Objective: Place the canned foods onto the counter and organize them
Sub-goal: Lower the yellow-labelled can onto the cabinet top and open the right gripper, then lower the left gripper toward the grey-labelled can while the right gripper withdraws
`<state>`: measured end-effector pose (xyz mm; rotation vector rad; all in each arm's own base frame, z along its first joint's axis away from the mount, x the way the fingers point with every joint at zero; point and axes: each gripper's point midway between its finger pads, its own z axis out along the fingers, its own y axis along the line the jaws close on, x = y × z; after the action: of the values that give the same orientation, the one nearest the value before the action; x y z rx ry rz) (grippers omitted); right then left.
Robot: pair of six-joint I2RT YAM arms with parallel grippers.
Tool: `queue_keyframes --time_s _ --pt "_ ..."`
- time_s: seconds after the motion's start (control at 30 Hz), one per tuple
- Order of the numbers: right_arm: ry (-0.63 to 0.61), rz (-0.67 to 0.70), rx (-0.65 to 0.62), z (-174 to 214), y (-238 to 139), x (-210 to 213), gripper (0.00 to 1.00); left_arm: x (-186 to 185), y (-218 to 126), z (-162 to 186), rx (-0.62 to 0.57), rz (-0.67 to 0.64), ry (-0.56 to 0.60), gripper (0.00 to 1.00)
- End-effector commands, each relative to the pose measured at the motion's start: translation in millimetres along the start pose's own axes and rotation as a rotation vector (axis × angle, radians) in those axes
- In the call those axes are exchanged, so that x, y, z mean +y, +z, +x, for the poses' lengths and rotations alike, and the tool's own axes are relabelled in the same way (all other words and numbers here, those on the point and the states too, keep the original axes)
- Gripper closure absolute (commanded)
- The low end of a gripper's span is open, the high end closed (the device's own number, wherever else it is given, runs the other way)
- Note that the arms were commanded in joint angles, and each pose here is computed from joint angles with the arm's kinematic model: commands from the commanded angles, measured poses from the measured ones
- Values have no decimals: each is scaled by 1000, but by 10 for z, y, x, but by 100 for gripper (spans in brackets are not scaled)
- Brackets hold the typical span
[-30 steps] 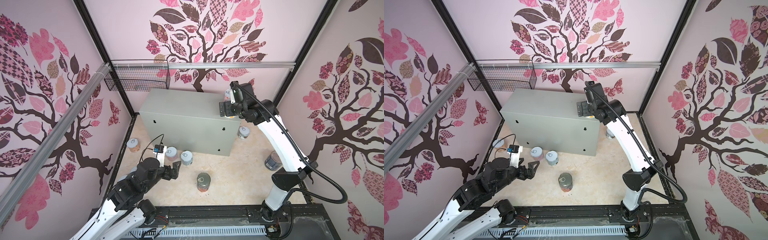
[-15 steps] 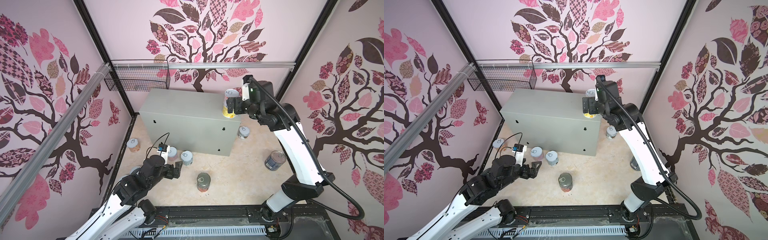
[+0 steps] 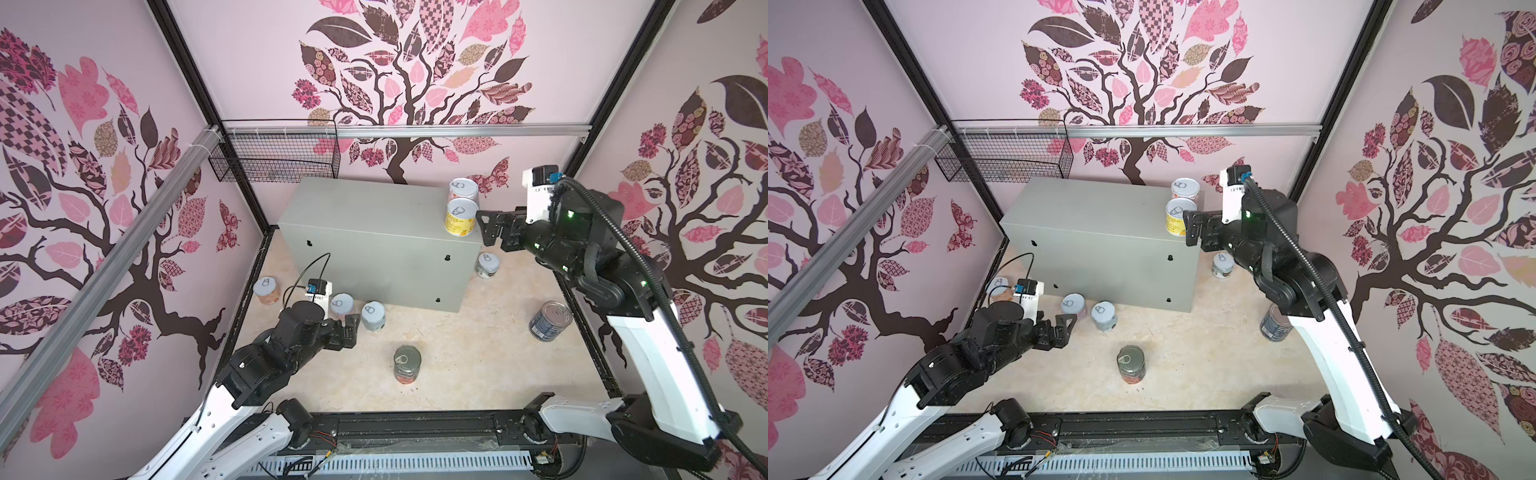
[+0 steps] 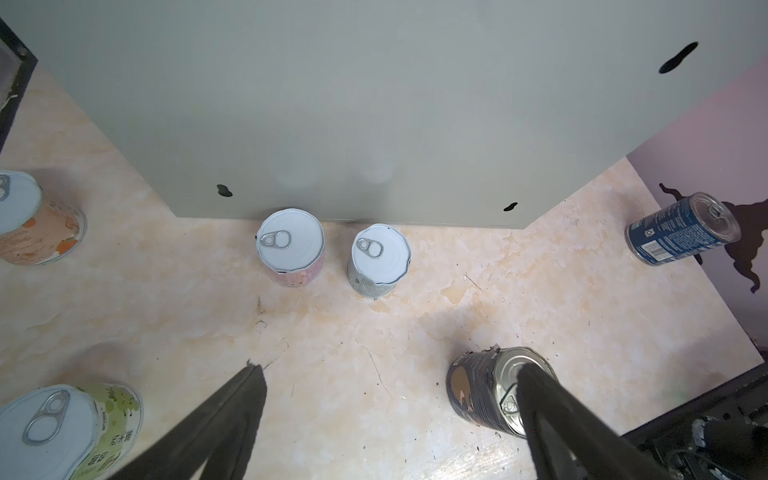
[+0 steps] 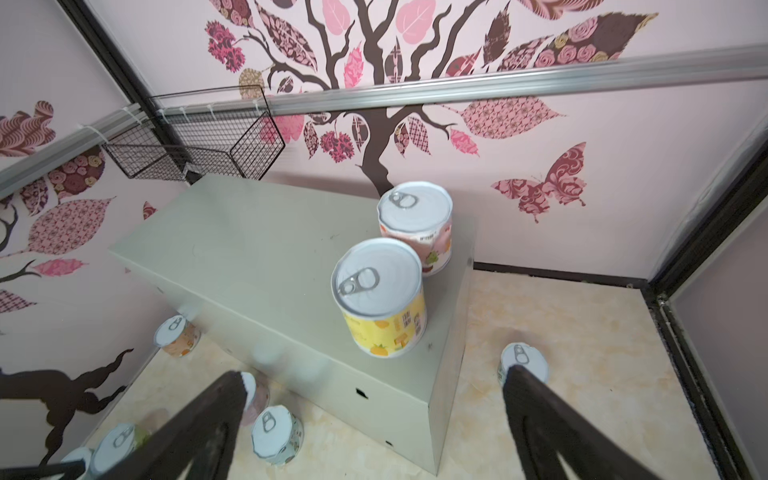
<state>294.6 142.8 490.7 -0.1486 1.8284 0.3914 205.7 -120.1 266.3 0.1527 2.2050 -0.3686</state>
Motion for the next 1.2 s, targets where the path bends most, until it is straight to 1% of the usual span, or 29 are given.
queue_keyframes --time_s 0.0,0.1,0.23,0.37,0.53,0.77,1.0,1.17 --pt "53 -75 -63 33 -199 50 0 -12 -56 -66 8 9 -21 2" --pt "94 -79 -75 259 -313 -28 0 8 15 -30 31 -7 -28 2" --pt "171 -64 -69 673 -415 -177 0 36 135 34 64 -22 -56 2" --pt "237 -34 -36 1186 -438 -344 0 95 257 95 72 -44 -85 2" --pt "263 29 20 1726 -438 -546 0 254 464 243 115 -64 -167 2" --pt "361 60 26 2202 -429 -704 0 513 737 372 112 -123 -269 2" --pt "409 42 95 2721 -200 -705 0 637 1056 425 124 -198 -279 2" --pt "414 45 124 2951 -63 -717 0 753 1266 479 129 -268 -296 2"
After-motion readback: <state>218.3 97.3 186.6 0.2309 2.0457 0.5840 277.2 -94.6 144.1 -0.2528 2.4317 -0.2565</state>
